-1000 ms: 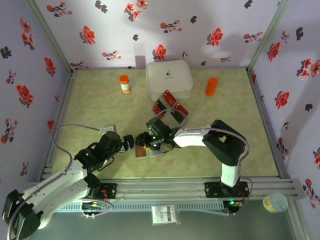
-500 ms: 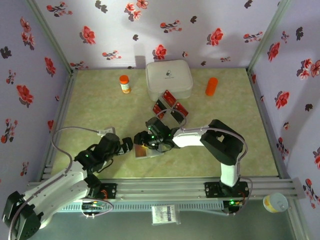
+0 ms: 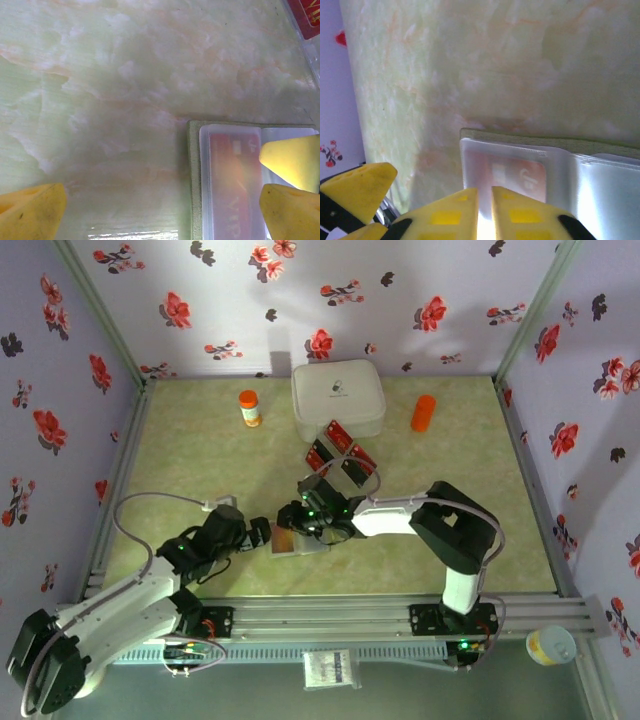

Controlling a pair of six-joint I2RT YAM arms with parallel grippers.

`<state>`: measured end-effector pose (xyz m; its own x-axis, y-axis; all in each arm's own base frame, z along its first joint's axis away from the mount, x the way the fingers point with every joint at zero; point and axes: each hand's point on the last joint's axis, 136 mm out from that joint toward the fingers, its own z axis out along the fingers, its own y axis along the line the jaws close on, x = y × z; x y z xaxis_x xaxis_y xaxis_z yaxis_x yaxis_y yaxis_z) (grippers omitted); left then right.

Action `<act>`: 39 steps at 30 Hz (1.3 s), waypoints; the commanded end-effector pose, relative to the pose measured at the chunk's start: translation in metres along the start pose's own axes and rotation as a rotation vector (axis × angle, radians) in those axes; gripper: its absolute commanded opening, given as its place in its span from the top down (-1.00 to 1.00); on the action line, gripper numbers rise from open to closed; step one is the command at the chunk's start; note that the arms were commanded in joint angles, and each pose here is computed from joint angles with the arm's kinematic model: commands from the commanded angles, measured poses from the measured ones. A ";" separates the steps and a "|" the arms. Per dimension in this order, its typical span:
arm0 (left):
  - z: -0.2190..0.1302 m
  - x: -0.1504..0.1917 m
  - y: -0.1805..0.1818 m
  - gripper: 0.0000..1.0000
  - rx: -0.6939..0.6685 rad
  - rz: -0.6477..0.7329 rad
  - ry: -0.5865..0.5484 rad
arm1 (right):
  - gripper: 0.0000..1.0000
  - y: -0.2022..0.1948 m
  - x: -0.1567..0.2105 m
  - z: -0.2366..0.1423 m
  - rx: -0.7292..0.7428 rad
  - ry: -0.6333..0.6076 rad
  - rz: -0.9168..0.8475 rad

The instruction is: Put the credit cards into the card holder

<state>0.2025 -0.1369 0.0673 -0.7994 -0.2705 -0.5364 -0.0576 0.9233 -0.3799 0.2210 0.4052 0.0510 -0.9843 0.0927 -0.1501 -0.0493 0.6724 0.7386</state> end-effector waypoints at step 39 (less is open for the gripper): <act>0.018 -0.004 -0.023 -0.99 0.028 0.030 0.045 | -0.10 -0.087 -0.014 -0.101 0.559 -0.057 -0.303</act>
<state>0.2118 -0.1560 0.0564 -0.8328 -0.2474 -0.4953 -0.0481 0.9235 -0.3805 0.2188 0.2883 0.0677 -0.9326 -0.0891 -0.3498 -0.2051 0.9282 0.3104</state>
